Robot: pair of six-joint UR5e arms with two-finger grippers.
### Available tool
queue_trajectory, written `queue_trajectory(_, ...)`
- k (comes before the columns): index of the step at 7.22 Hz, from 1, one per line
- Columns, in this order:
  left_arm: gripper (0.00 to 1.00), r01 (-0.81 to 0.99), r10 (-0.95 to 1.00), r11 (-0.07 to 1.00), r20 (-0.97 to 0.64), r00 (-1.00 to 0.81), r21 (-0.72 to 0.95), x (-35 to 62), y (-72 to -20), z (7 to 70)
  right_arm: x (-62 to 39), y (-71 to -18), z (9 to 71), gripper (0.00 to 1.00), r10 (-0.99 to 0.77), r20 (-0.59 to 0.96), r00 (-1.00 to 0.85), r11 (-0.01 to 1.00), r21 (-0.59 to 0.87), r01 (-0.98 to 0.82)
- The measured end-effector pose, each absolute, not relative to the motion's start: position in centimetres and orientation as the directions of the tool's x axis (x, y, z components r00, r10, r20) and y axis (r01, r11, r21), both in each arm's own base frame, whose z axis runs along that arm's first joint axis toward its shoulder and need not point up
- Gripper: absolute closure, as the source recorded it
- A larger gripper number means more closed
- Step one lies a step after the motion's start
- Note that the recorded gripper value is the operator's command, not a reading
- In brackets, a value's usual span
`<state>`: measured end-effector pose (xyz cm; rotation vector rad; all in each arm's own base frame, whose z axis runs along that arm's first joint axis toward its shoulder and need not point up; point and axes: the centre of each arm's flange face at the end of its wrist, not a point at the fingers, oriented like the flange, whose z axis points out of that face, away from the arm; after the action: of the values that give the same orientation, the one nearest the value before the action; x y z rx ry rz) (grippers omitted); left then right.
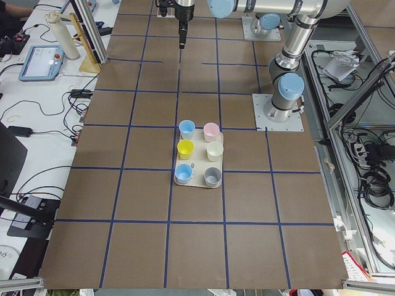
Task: Transfer IKEA cup to right arm and place on rack
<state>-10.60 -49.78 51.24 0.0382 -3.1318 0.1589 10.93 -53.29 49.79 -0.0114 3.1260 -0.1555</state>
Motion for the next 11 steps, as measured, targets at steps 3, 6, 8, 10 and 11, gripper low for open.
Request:
queue_trajectory(3, 0.00, 0.096, 0.095, 0.991, -0.012, -0.995, -0.090, -7.9, -50.1, 50.6, 10.9, -53.3, 49.7, 0.00, -0.008, -0.011, -1.000, 0.995, -0.098, -0.007)
queue_trajectory(6, 0.00, 0.166, 0.166, 0.985, -0.003, -0.986, -0.034, 4.0, -50.4, 47.1, 10.9, -53.3, 49.7, 0.00, -0.007, -0.011, -1.000, 0.995, -0.098, -0.006)
queue_trajectory(8, 0.00, 0.257, 0.257, 0.966, 0.011, -0.966, -0.023, 12.1, -50.3, 43.4, 10.9, -53.3, 49.7, 0.00, -0.006, -0.012, -1.000, 0.995, -0.098, -0.005)
queue_trajectory(10, 0.00, 0.299, 0.300, 0.954, 0.017, -0.954, -0.032, 19.4, -51.2, 39.4, 10.9, -53.3, 49.7, 0.00, -0.005, -0.013, -1.000, 0.995, -0.098, -0.004)
queue_trajectory(11, 0.00, 0.344, 0.344, 0.938, -0.004, -0.939, -0.045, 21.6, -52.2, 37.6, 10.9, -53.3, 49.7, 0.00, -0.005, -0.013, -1.000, 0.995, -0.098, -0.004)
